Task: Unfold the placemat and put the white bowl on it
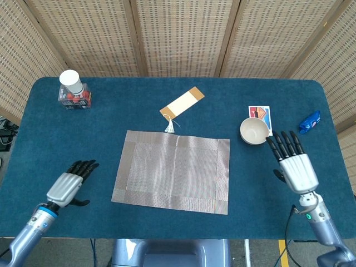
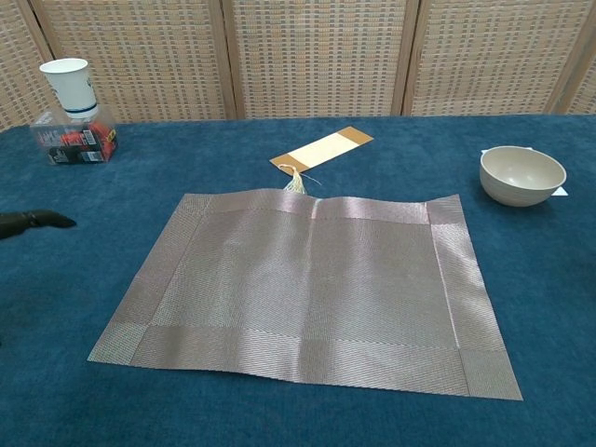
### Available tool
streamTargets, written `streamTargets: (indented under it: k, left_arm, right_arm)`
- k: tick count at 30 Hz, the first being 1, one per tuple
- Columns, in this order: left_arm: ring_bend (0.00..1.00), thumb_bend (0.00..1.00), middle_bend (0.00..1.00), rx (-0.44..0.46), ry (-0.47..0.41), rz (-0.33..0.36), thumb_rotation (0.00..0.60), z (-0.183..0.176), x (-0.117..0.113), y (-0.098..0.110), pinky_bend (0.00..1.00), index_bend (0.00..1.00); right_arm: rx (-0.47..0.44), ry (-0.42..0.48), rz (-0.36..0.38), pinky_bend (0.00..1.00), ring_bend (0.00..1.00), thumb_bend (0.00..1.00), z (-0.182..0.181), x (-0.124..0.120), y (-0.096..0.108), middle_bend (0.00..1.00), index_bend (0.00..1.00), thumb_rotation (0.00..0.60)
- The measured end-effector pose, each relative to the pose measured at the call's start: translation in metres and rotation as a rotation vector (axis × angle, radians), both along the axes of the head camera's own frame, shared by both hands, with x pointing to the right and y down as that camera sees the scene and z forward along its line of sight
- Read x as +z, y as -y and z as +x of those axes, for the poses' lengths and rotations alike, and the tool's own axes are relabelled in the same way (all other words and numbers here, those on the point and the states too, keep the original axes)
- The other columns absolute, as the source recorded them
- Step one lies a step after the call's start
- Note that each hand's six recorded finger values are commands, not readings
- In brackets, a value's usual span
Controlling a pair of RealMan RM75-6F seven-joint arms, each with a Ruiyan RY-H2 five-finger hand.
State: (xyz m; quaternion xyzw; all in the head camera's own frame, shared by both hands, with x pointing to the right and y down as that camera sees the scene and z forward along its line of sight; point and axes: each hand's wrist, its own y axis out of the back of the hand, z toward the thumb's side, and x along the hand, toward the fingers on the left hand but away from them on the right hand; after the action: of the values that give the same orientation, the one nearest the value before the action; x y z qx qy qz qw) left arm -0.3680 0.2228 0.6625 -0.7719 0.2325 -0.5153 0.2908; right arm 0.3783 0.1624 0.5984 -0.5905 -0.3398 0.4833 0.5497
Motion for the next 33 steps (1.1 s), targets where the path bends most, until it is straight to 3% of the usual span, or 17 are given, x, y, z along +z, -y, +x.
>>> streamTargets:
  k: [4, 10, 18, 33]
  left_arm:
    - [0.0, 0.0, 0.0, 0.029, -0.03, -0.021, 0.6, 0.012, 0.012, -0.012, 0.0, 0.06]
    - [0.0, 0.11, 0.0, 0.048, -0.058, -0.012, 0.6, 0.028, 0.018, -0.017, 0.0, 0.18]
    - [0.0, 0.17, 0.0, 0.06, -0.066, 0.02, 0.6, 0.041, 0.022, -0.014, 0.0, 0.29]
    - [0.0, 0.21, 0.0, 0.088, -0.049, 0.042, 0.6, 0.061, 0.045, -0.015, 0.0, 0.3]
  right_arm:
    - [0.125, 0.091, -0.026, 0.0, 0.0, 0.0, 0.019, -0.014, -0.029, 0.0, 0.04, 0.6]
    - [0.166, 0.12, 0.002, 0.0, 0.0, 0.0, 0.025, -0.028, -0.047, 0.0, 0.04, 0.6]
    - [0.178, 0.146, 0.001, 0.0, 0.0, 0.0, 0.029, -0.031, -0.052, 0.0, 0.05, 0.6]
    - [0.187, 0.165, -0.001, 0.0, 0.0, 0.0, 0.035, -0.035, -0.051, 0.0, 0.06, 0.6]
